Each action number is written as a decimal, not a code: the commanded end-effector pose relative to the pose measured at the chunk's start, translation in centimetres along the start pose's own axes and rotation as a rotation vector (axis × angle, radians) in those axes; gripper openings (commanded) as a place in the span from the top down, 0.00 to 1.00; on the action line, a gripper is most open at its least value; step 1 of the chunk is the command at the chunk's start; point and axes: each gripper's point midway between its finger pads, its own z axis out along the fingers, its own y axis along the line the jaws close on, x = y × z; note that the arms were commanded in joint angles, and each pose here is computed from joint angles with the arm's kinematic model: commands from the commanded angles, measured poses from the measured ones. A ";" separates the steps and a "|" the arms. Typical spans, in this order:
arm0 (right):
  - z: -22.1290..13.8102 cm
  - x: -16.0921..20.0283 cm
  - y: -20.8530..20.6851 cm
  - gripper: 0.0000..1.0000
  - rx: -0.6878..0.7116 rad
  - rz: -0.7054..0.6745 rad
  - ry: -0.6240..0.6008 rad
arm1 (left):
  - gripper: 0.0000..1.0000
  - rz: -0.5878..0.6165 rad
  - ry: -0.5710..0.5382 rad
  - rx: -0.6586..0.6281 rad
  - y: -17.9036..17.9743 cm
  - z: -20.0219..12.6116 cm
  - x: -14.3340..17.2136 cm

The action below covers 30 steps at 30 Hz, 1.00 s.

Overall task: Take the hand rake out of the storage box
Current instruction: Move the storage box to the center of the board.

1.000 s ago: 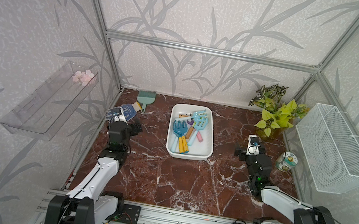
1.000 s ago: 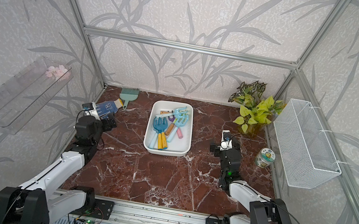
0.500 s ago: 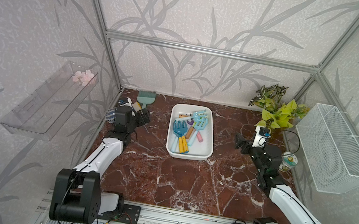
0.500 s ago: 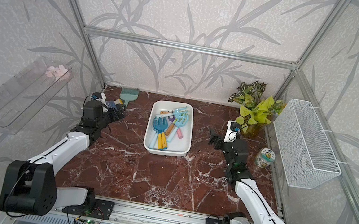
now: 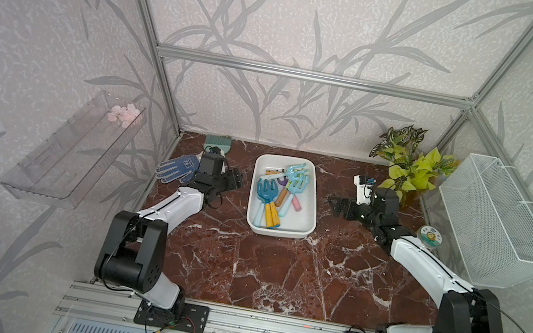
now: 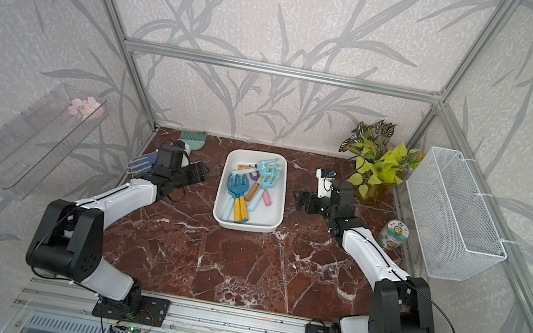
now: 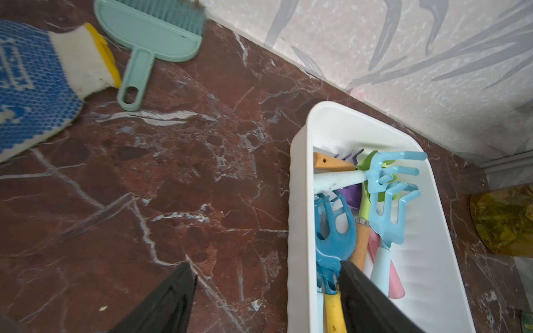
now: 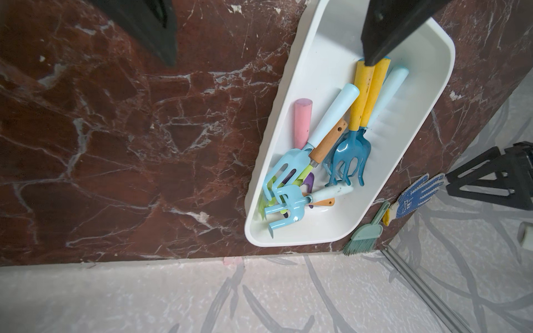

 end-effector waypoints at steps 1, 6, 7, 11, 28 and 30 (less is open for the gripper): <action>0.9 0.2 1.7 0.02 0.048 -0.081 0.076 | 0.21 0.018 0.038 0.002 -0.8 0.7 0.6; 3.3 0.7 1.5 0.31 0.118 -0.057 0.167 | 0.21 0.031 0.040 -0.004 -0.8 1.0 1.0; 3.8 0.9 1.2 0.34 0.135 -0.042 0.188 | 0.21 0.032 0.043 -0.004 -0.8 1.1 1.3; 5.3 1.6 0.7 0.42 0.170 -0.008 0.268 | 0.21 0.047 0.042 0.009 -0.7 1.2 2.4; 11.0 3.1 -1.1 0.45 0.302 0.005 0.385 | 0.21 0.092 -0.015 0.027 -0.9 0.1 2.2; 11.5 3.1 -1.2 0.47 0.307 0.008 0.393 | 0.21 0.092 -0.015 0.026 -0.8 0.1 2.3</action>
